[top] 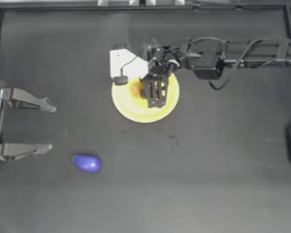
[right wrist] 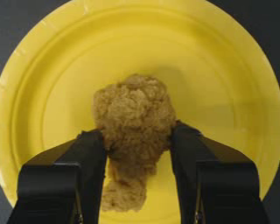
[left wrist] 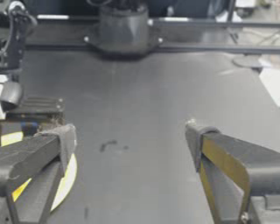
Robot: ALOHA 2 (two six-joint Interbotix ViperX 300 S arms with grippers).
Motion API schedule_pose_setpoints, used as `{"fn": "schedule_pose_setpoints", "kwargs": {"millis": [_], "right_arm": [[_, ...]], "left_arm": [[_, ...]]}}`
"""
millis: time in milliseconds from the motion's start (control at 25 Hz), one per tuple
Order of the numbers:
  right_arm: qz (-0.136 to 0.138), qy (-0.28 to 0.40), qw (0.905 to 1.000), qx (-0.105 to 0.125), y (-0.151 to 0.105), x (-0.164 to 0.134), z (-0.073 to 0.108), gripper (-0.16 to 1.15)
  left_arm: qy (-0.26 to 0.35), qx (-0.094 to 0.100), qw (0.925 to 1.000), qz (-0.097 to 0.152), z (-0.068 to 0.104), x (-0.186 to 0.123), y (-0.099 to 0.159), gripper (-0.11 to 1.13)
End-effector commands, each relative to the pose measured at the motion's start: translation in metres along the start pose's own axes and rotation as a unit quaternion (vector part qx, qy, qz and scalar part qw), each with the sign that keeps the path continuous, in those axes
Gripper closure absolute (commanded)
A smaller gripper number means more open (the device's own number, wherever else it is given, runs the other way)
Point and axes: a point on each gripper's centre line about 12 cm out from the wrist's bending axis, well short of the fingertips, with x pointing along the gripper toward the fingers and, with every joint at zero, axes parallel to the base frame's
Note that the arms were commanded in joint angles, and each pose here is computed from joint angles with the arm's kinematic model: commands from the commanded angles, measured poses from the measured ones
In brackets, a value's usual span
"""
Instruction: Put brown chicken wing on plate
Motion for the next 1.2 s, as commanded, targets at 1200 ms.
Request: {"fn": "schedule_pose_setpoints", "kwargs": {"millis": [1200], "right_arm": [[0.012,-0.062,0.9976,0.027,0.003,-0.079,0.022,-0.03]], "left_arm": [[0.006,-0.002,1.0000,0.006,-0.001,0.003,0.003,-0.01]]}}
